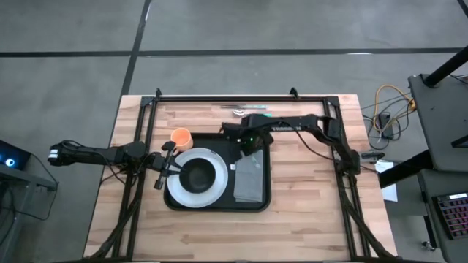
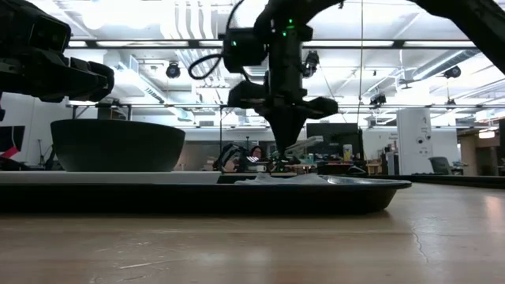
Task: Set up tray
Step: Put the white fork on the gray napkin on the black tray
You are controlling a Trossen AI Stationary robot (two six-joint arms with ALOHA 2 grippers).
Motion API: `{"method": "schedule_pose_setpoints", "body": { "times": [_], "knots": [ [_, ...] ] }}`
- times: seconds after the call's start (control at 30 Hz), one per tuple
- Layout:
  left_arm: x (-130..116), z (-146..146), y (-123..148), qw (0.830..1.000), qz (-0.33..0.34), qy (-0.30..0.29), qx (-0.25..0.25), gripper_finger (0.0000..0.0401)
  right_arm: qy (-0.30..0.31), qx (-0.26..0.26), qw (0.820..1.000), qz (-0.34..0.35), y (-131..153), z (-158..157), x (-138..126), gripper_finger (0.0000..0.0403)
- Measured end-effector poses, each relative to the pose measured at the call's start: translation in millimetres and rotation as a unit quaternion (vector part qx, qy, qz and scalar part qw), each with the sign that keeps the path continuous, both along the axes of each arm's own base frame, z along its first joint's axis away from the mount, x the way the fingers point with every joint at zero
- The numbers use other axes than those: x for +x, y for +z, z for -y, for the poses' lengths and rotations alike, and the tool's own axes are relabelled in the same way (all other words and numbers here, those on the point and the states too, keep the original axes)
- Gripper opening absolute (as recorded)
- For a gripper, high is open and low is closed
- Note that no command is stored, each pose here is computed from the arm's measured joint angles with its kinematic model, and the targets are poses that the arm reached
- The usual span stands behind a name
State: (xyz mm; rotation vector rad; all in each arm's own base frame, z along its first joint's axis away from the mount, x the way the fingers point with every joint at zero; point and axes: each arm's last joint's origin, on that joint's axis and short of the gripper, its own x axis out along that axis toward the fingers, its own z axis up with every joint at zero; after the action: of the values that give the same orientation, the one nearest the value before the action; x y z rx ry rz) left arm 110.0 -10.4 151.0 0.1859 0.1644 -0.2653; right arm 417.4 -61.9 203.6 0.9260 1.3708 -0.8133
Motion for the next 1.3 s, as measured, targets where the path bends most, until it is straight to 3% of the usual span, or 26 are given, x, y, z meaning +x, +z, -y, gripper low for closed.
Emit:
{"method": "schedule_pose_setpoints", "body": {
  "times": [0.37, 0.7, 1.03, 1.3],
  "knots": [
    [0.0, 0.0, 0.0, 1.0, 0.0, 0.0, 0.0, 0.0022, -0.109, -0.012, 0.994, 0.018, 0.3, -79.8, 9.1, 0.0013],
    [0.0, 0.0, 0.1, 1.0, 0.0, 0.0, 0.0, 0.0022, -0.229, -0.034, 0.972, 0.032, 0.3, -138.2, 3.3, 0.0013],
    [0.0, 0.0, 0.0, 1.0, 0.0, 0.0, 0.0, 0.0022, -0.25, -0.037, 0.967, 0.023, -16.2, -145.1, 7.5, 0.0013],
    [0.0, 0.0, 0.0, 1.0, 0.0, 0.0, 0.0, 0.0022, -0.224, -0.051, 0.973, 0.005, -32.7, -141.3, 10.9, 0.0013]
  ]
}}
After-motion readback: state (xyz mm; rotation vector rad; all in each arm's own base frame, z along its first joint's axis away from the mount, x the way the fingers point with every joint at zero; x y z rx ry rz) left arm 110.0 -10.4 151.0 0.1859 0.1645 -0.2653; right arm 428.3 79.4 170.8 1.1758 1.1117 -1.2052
